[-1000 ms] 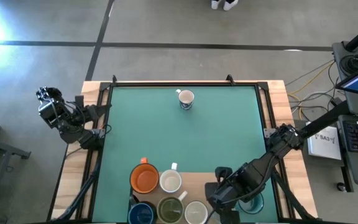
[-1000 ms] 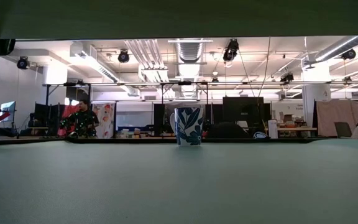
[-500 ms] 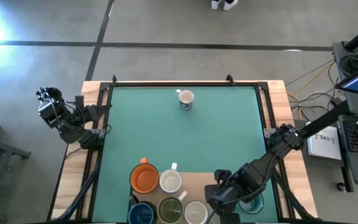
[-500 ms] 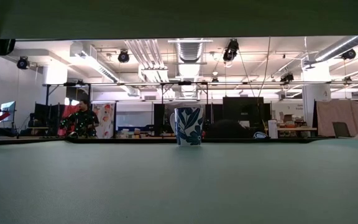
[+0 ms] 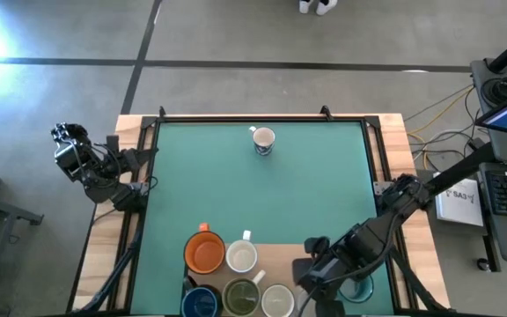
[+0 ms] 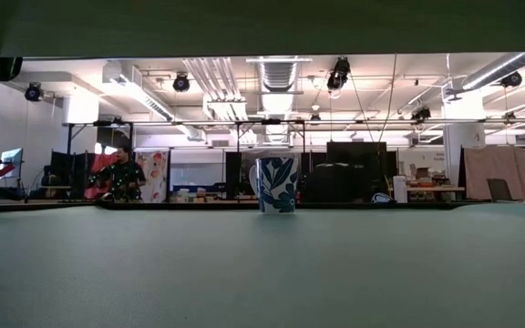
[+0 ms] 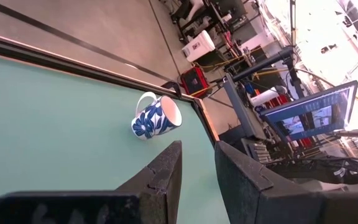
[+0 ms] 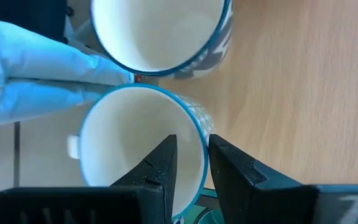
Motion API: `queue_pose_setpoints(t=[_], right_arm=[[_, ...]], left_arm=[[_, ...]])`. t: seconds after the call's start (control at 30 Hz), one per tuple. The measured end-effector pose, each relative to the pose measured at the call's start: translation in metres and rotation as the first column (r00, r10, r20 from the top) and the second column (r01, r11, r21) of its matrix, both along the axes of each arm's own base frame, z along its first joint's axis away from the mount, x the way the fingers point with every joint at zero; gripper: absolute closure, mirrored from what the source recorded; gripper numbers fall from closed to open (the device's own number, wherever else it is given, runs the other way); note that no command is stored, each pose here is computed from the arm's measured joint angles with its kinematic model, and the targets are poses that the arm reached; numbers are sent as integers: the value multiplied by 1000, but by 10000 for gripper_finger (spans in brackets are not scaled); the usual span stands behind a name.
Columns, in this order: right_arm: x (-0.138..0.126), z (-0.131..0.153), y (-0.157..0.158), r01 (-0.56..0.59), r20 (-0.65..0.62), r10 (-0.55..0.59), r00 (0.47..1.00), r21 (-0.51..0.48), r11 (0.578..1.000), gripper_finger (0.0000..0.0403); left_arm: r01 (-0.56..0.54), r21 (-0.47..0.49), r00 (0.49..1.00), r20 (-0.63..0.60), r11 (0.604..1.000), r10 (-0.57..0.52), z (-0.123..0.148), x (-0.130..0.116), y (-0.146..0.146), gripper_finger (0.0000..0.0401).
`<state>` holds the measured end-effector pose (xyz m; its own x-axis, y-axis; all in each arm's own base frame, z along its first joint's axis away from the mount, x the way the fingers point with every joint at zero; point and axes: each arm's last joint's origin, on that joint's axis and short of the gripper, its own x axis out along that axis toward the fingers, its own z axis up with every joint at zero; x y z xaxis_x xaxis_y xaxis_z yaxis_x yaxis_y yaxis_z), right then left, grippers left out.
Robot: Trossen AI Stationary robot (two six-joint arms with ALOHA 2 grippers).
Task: Place coffee mugs
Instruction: Put the green patterned mug on the shelf, then put the light blue mug on the shelf
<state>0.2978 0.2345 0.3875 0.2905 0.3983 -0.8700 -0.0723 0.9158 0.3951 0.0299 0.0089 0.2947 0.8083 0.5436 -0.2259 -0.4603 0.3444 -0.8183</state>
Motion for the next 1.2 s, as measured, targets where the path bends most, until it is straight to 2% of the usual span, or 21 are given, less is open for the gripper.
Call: queue_pose_setpoints(t=[0.3, 0.6, 1.0, 1.2], right_arm=[[-6, 20, -6, 4, 43, -5, 999, 23, 1000, 323], [-24, 21, -24, 63, -58, -71, 996, -134, 989, 323], [-33, 38, -46, 157, -4, -159, 987, -122, 980, 323], [-39, 29, -59, 171, -33, -179, 983, -161, 972, 323]], left_arm=[[0, -1, 1000, 0, 1000, 0, 0, 0, 0, 322], [0, -1, 1000, 1, 1000, 0, 0, 0, 0, 322], [0, -1, 1000, 0, 1000, 0, 0, 0, 0, 322], [2, 5, 1000, -4, 1000, -2, 0, 0, 0, 322]])
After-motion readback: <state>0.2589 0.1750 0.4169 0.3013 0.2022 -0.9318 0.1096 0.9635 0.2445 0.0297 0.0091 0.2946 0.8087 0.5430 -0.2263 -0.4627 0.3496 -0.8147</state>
